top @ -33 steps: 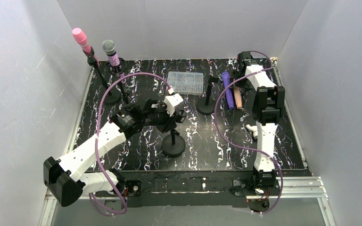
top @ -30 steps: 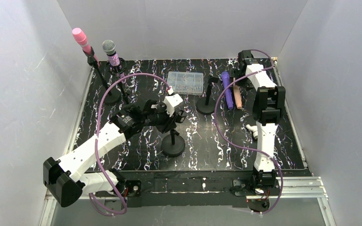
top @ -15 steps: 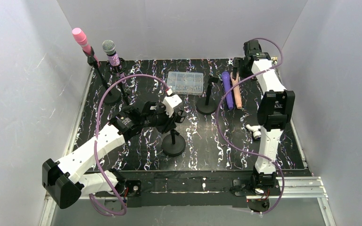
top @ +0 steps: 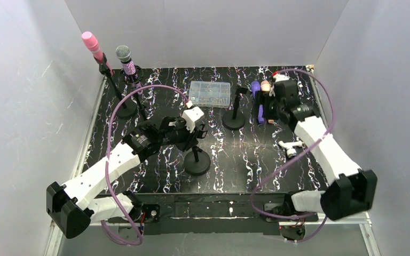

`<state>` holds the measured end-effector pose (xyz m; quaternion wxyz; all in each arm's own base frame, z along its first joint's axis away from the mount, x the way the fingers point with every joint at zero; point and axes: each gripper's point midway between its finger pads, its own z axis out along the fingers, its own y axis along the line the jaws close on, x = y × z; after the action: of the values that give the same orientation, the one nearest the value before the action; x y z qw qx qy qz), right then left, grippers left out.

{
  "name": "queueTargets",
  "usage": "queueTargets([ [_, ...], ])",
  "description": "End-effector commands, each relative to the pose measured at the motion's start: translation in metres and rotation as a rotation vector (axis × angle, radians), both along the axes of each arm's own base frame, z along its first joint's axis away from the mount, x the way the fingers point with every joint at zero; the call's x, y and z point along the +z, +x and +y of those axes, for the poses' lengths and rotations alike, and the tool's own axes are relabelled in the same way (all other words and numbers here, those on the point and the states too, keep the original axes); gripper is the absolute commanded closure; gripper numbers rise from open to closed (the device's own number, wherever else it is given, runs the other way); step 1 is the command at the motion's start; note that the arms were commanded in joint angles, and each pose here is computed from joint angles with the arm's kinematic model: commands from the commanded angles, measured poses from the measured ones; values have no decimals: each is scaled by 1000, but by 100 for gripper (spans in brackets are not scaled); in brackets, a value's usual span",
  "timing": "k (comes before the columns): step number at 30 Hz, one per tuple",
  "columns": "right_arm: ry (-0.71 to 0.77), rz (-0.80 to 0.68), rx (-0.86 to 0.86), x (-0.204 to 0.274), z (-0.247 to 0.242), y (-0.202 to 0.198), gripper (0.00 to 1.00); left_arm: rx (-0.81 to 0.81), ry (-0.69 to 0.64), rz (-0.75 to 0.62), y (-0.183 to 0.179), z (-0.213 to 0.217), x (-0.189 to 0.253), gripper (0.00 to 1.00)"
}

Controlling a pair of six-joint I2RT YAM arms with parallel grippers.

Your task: Remove the microphone from the stand

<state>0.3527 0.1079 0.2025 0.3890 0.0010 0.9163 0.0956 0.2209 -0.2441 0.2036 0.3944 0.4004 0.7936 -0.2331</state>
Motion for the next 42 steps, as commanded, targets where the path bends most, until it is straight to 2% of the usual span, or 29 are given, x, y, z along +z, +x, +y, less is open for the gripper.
queueTargets([
  [1, 163, -85, 62, 12, 38, -35, 8, 1, -91, -79, 2, -5, 31, 100],
  [6, 335, -149, 187, 14, 84, -89, 11, 4, -100, -67, 2, -7, 30, 100],
  [10, 526, -172, 279, 10, 115, -125, 15, 13, -105, -69, 3, -7, 32, 100],
  [16, 788, -77, 296, -3, 158, -152, 20, 7, -113, -70, 6, -11, 36, 100],
  [21, 979, 100, 141, -7, 183, -162, 20, 8, -128, -71, 9, -16, 39, 100],
  [25, 1128, 221, -116, -16, 186, -156, 24, 28, -159, -75, 14, -21, 42, 100],
  [29, 1132, 291, -286, -24, 183, -150, 23, 50, -179, -90, 16, -24, 43, 100],
  [38, 1220, 375, -383, -23, 199, -142, 27, 96, -206, -119, 15, -30, 40, 100],
  [42, 1228, 394, -404, -23, 203, -140, 35, 96, -209, -129, 13, -33, 40, 100],
])
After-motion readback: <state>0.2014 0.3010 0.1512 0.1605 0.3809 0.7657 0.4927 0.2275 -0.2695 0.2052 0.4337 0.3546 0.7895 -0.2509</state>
